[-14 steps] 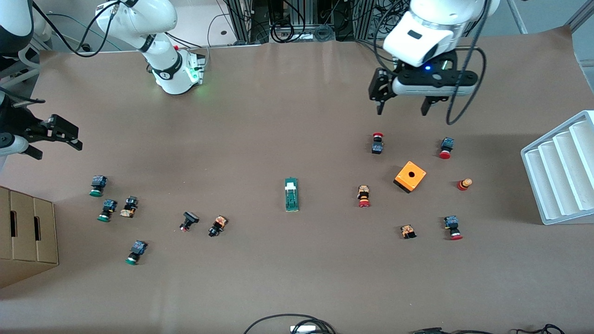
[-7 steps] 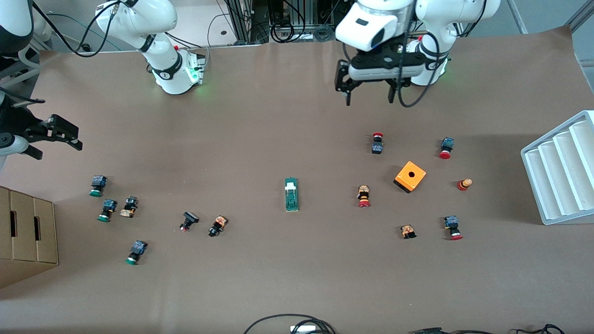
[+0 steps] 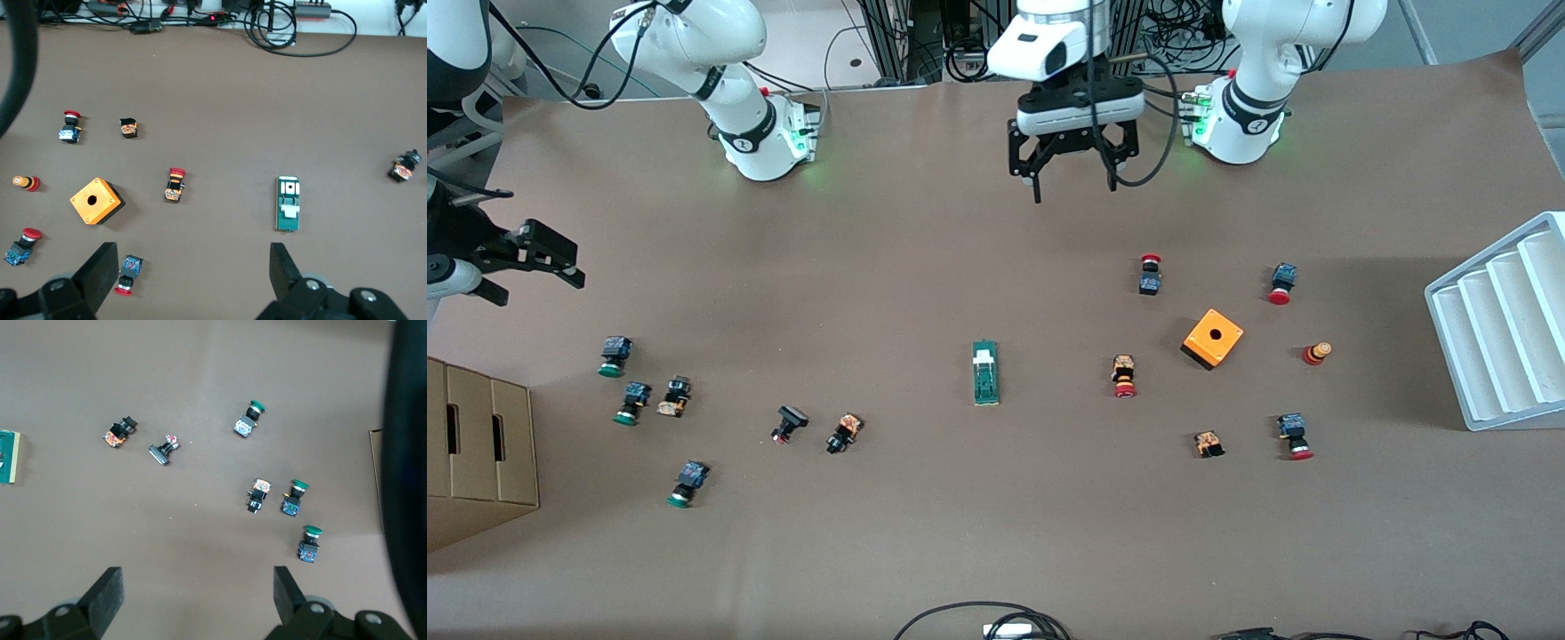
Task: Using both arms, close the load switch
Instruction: 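Move the left gripper toward the green load switch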
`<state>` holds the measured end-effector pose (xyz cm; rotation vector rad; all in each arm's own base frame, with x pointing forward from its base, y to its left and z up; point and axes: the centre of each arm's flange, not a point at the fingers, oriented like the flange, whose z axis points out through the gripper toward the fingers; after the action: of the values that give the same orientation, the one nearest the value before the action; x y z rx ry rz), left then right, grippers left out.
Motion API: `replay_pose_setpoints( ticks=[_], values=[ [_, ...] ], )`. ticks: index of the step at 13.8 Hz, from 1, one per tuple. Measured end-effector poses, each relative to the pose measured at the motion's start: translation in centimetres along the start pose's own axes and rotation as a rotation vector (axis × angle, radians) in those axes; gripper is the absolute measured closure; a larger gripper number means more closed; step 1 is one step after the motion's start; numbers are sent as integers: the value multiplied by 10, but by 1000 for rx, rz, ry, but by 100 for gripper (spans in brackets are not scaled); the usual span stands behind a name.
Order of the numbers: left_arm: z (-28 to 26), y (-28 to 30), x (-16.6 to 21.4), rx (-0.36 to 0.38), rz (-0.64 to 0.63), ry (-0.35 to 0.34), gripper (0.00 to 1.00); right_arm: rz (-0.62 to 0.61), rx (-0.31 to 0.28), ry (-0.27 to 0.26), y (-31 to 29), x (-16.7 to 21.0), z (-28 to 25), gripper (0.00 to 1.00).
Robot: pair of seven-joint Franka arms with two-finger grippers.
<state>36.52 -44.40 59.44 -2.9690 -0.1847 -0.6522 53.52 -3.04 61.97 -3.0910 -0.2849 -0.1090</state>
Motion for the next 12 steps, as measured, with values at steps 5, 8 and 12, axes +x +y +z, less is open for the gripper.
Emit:
replay_pose_setpoints(
  ticks=[5, 8, 12],
  values=[
    [15, 21, -30, -33, 16, 33, 0, 0, 0, 0, 0, 0, 0, 0],
    [35, 38, -55, 7, -1, 122, 0, 0, 0, 0, 0, 0, 0, 0],
    [64, 58, -91, 26, -49, 222, 0, 0, 0, 0, 0, 0, 0, 0]
  ],
)
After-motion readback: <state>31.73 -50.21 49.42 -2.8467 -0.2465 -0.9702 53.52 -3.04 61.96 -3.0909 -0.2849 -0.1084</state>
